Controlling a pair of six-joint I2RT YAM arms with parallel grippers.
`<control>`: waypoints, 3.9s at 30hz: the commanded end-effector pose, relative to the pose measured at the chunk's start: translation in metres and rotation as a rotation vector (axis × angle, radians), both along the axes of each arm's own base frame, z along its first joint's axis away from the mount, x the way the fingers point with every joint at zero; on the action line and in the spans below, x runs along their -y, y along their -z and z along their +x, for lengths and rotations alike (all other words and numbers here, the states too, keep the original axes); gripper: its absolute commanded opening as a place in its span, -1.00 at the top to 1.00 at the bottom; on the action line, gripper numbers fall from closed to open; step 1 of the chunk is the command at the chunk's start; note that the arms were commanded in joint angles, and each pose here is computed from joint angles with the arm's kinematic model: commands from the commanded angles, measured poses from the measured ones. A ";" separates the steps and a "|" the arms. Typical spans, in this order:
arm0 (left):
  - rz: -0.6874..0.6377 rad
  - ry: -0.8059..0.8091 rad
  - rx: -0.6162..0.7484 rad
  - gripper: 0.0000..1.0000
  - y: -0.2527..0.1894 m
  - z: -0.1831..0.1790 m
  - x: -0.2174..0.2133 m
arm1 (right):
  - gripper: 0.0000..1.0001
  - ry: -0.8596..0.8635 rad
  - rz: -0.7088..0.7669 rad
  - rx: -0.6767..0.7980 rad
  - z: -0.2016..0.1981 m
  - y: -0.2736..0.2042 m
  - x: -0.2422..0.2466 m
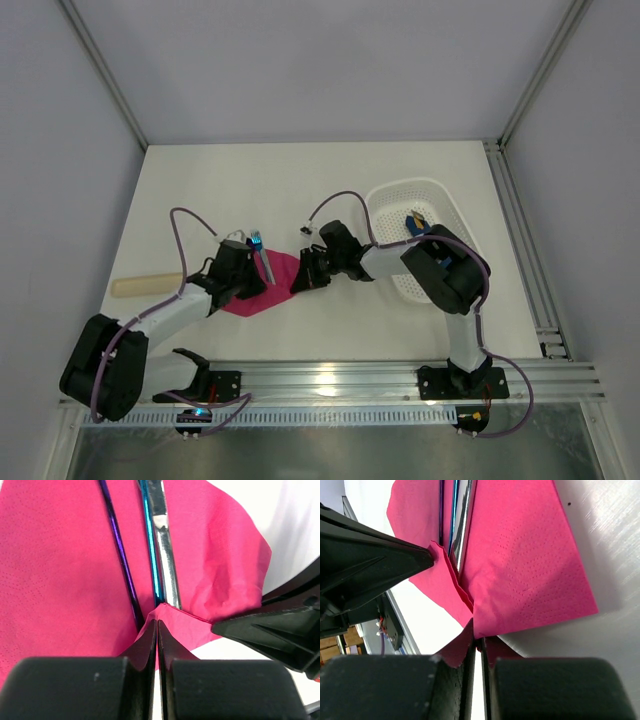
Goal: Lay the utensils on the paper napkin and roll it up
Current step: Roll the napkin at the center of the board.
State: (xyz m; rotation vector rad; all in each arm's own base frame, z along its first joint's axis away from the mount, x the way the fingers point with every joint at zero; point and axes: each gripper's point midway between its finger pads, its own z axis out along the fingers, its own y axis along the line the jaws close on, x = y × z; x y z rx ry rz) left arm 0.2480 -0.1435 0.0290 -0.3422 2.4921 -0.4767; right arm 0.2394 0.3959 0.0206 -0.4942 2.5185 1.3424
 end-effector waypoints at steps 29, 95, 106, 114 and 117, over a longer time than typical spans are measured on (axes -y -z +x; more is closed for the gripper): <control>-0.154 0.072 -0.005 1.00 -0.001 -0.001 0.030 | 0.91 0.009 0.045 0.054 0.016 -0.021 -0.014; -0.085 0.023 -0.020 1.00 0.010 -0.005 0.014 | 0.01 0.010 -0.010 0.107 0.035 -0.047 -0.035; -0.087 0.022 -0.018 1.00 0.009 -0.005 0.014 | 0.10 0.056 -0.009 0.105 0.066 -0.036 -0.023; -0.083 0.021 -0.018 1.00 0.009 -0.005 0.014 | 0.56 0.011 0.014 0.132 0.061 -0.052 -0.026; -0.082 0.021 -0.019 1.00 0.009 -0.006 0.013 | 0.70 0.001 0.025 0.133 0.059 -0.057 -0.027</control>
